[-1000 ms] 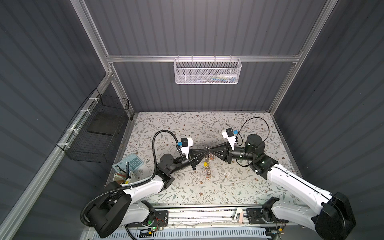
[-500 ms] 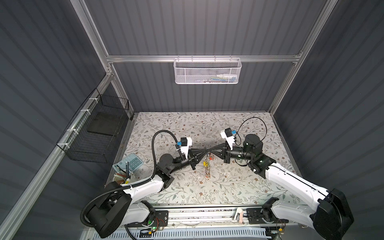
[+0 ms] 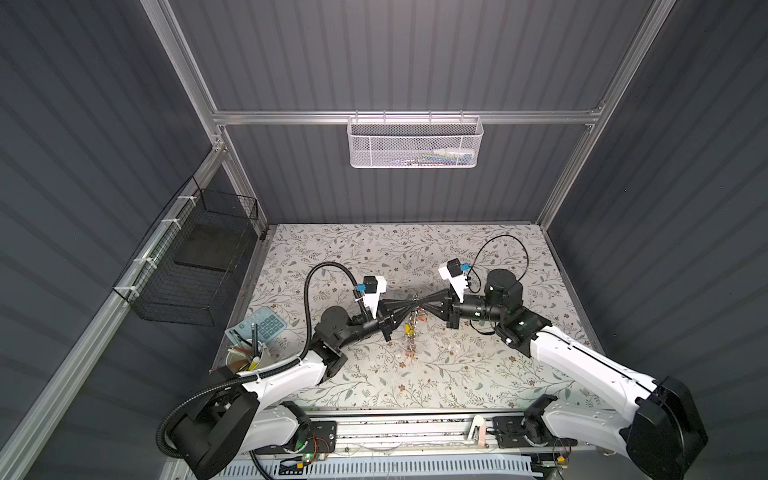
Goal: Put the keys on the keyring
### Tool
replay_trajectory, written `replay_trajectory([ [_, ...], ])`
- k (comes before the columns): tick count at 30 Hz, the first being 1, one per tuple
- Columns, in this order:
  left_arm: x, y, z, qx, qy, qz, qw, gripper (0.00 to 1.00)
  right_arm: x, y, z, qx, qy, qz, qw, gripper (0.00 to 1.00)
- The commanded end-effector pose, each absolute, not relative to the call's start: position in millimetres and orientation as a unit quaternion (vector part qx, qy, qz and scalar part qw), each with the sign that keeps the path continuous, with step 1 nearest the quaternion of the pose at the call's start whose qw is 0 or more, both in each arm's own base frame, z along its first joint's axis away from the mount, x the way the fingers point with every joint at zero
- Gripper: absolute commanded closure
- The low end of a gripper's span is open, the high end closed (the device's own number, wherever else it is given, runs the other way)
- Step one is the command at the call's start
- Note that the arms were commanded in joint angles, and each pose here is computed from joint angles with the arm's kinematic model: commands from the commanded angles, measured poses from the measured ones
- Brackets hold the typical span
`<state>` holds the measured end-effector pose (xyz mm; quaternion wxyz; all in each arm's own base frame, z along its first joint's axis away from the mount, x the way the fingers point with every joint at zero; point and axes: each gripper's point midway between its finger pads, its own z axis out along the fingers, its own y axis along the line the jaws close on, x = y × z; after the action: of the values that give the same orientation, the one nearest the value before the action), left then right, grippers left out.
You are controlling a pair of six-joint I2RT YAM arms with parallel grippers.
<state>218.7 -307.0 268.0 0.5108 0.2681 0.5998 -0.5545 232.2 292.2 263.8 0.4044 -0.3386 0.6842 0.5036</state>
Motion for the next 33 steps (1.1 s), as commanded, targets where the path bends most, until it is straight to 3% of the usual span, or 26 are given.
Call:
replay_trajectory([
  [1, 223.2, -303.8, 276.8, 0.283, 0.598, -0.530, 0.530, 0.93, 234.3, 289.5, 270.8, -0.348, 0.685, 0.481, 0.421, 1.00],
  [10, 231.6, -290.3, 266.4, 0.304, 0.635, -0.478, 0.525, 0.78, 233.5, 286.4, 265.5, -0.374, 0.687, 0.454, 0.427, 1.00],
  [15, 224.9, -283.4, 267.3, 0.357, 0.640, -0.429, 0.528, 0.52, 231.8, 286.2, 264.4, -0.392, 0.681, 0.444, 0.431, 1.00],
  [19, 213.3, -288.3, 263.4, 0.421, 0.636, -0.413, 0.499, 0.38, 231.7, 285.3, 261.3, -0.406, 0.676, 0.433, 0.437, 1.00],
  [24, 209.9, -303.7, 257.2, 0.479, 0.625, -0.418, 0.453, 0.37, 229.0, 281.6, 266.9, -0.417, 0.665, 0.420, 0.455, 1.00],
  [33, 229.7, -308.2, 253.5, 0.518, 0.666, -0.357, 0.402, 0.36, 232.0, 276.7, 257.2, -0.402, 0.669, 0.415, 0.468, 1.00],
])
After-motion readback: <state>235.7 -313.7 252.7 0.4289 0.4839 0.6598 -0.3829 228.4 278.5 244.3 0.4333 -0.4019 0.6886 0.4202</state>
